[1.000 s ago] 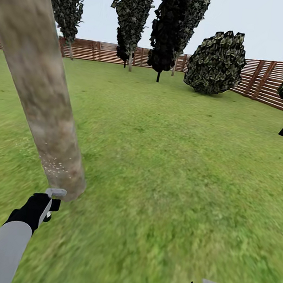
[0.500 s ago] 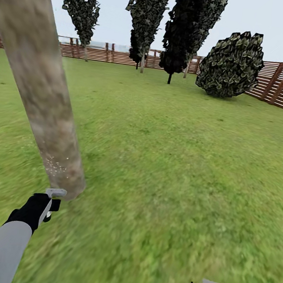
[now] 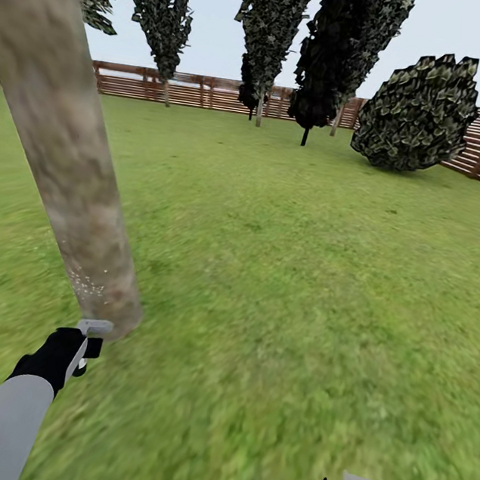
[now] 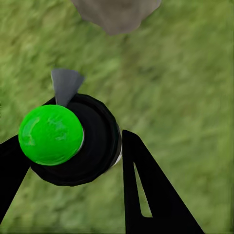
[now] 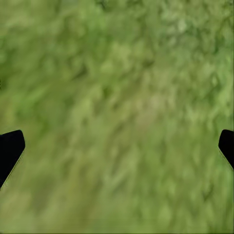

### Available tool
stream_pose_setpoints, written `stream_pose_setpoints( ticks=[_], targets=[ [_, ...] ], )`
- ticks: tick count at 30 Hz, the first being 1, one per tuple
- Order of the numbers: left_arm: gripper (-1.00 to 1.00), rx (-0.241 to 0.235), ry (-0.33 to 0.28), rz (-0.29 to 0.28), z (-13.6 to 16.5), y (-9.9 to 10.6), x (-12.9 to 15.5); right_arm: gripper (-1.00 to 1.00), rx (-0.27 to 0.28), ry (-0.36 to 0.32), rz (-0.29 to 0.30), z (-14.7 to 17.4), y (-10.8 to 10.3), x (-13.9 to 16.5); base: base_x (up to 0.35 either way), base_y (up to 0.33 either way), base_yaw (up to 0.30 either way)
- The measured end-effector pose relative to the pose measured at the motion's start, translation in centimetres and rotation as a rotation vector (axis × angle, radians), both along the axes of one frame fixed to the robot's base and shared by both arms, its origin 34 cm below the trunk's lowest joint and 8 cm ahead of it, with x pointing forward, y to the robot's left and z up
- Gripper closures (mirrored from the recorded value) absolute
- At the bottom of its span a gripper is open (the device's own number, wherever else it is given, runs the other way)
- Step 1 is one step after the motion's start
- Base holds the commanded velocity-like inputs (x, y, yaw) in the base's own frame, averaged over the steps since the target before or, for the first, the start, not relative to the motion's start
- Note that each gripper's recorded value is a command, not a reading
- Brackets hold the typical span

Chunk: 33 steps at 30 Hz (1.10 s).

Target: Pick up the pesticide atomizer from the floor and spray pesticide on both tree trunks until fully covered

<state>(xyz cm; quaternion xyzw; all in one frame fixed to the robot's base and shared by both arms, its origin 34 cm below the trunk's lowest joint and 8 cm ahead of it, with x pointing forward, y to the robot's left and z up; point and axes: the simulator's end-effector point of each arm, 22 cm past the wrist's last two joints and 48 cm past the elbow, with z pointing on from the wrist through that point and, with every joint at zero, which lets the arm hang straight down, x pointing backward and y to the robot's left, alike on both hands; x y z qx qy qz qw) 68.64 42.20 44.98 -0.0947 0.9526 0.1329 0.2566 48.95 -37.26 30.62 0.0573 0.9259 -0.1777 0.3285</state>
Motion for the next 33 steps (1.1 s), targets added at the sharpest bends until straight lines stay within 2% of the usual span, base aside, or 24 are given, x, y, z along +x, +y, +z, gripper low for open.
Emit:
stream_pose_setpoints(
  ticks=[11, 16, 17, 18, 20, 24, 29, 31, 33],
  targets=[
    [1.00, -0.020, -0.011, 0.012, 0.0, -0.2, 0.2, -1.00, -0.001, -0.001, 0.000, 0.0, -0.1, 0.0, 0.039, -0.246, 0.277],
    [1.00, -0.060, -0.038, 0.003, 0.8, -2.2, 1.6, -1.00, -0.004, -0.003, -0.002, 0.1, -0.3, 0.1, 0.000, -0.022, 0.171],
    [1.00, -0.090, -0.056, -0.010, 2.4, -4.0, 3.8, -1.00, -0.007, -0.003, -0.002, 0.1, -0.4, 0.1, 0.000, 0.000, 0.002],
    [1.00, -0.116, -0.101, -0.015, 6.5, -5.3, 7.5, -1.00, -0.008, -0.003, -0.002, 0.1, -0.5, 0.1, 0.000, 0.000, 0.000],
    [1.00, -0.117, -0.108, -0.021, 8.2, -5.6, 8.8, -1.00, -0.008, -0.003, -0.002, 0.1, -0.5, 0.0, 0.000, 0.000, 0.000],
    [1.00, -0.098, -0.109, -0.020, 9.3, -4.6, 9.3, -1.00, -0.009, -0.002, -0.002, 0.1, -0.5, 0.0, 0.000, 0.000, 0.000],
    [1.00, -0.037, -0.106, 0.012, 10.1, 0.2, 8.7, -1.00, -0.009, -0.002, -0.002, 0.1, -0.5, 0.1, 0.000, 0.000, 0.000],
    [1.00, -0.031, -0.095, -0.004, 9.8, -0.1, 8.6, -1.00, -0.009, -0.002, -0.002, 0.1, -0.5, 0.0, 0.000, 0.000, 0.000],
    [1.00, -0.006, -0.086, -0.036, 9.9, -0.6, 8.9, -1.00, -0.009, -0.001, -0.002, 0.1, -0.5, 0.0, 0.000, 0.000, 0.000]
  ],
)
